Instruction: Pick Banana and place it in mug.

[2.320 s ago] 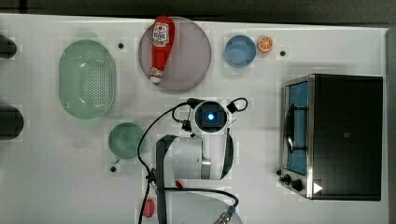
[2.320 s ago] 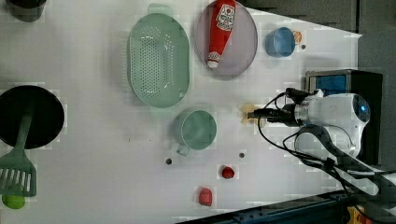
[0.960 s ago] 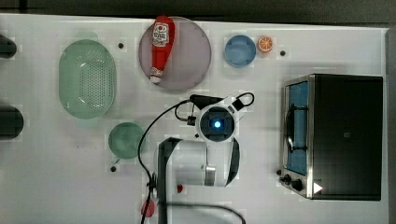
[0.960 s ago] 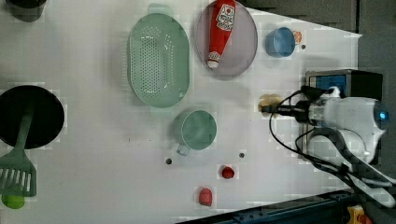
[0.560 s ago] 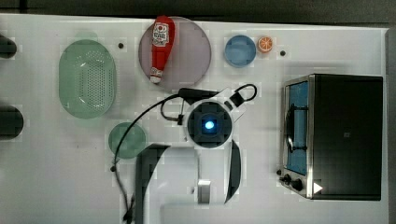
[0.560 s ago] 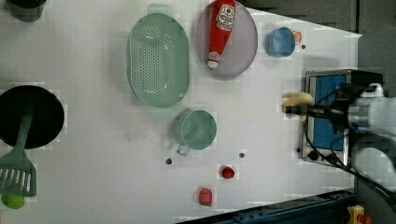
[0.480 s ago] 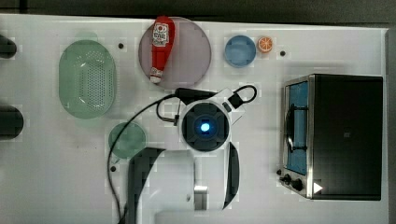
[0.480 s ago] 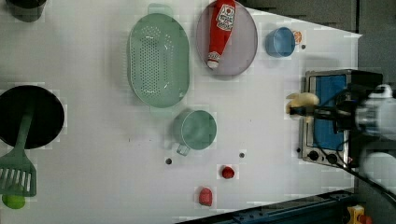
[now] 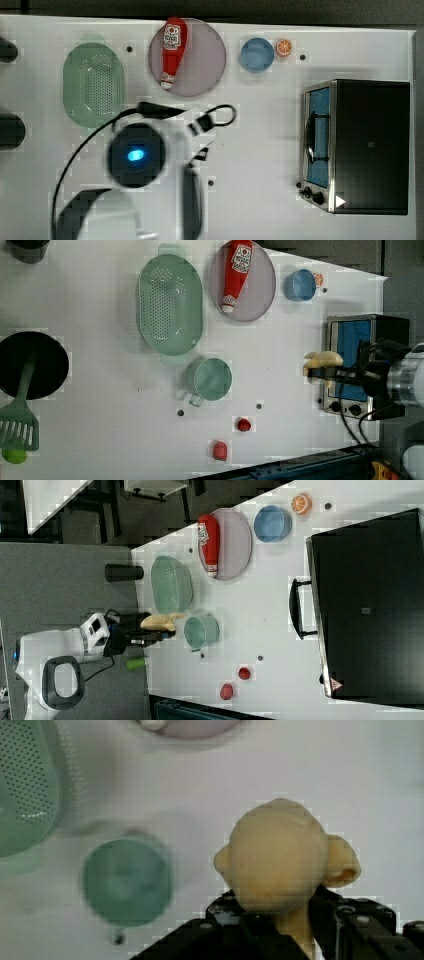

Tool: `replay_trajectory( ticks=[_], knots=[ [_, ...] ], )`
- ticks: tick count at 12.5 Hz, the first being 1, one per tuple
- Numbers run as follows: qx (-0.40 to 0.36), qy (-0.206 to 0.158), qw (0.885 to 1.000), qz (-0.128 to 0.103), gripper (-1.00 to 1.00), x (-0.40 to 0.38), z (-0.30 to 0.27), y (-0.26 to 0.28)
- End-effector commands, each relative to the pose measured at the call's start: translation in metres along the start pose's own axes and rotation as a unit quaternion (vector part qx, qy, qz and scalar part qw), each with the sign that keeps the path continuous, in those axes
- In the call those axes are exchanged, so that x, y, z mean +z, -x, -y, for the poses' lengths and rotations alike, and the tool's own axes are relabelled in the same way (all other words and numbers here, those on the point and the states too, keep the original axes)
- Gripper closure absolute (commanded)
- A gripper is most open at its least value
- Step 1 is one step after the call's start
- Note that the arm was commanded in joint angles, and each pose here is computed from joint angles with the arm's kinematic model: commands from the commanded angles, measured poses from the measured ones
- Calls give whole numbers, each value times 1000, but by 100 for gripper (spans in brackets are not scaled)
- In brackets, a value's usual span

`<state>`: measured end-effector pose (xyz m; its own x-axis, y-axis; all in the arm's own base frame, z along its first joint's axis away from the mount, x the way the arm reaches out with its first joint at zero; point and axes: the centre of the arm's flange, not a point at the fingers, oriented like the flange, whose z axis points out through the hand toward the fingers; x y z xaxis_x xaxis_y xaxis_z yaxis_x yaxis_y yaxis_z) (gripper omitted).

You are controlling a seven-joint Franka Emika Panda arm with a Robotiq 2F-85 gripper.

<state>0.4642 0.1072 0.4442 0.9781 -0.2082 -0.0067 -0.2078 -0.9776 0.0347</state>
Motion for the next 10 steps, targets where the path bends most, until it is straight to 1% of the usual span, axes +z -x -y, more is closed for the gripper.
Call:
replay_trajectory(
  ticks=[1,4,5,9,10],
  knots=[
    [64,2,998,27,40,9,51,21],
    [114,7,992,58,40,37,85,38],
    [131,7,989,62,40,48,94,39],
    [132,-18,989,59,40,102,119,36],
    [133,-22,989,59,32,114,119,36]
  ],
)
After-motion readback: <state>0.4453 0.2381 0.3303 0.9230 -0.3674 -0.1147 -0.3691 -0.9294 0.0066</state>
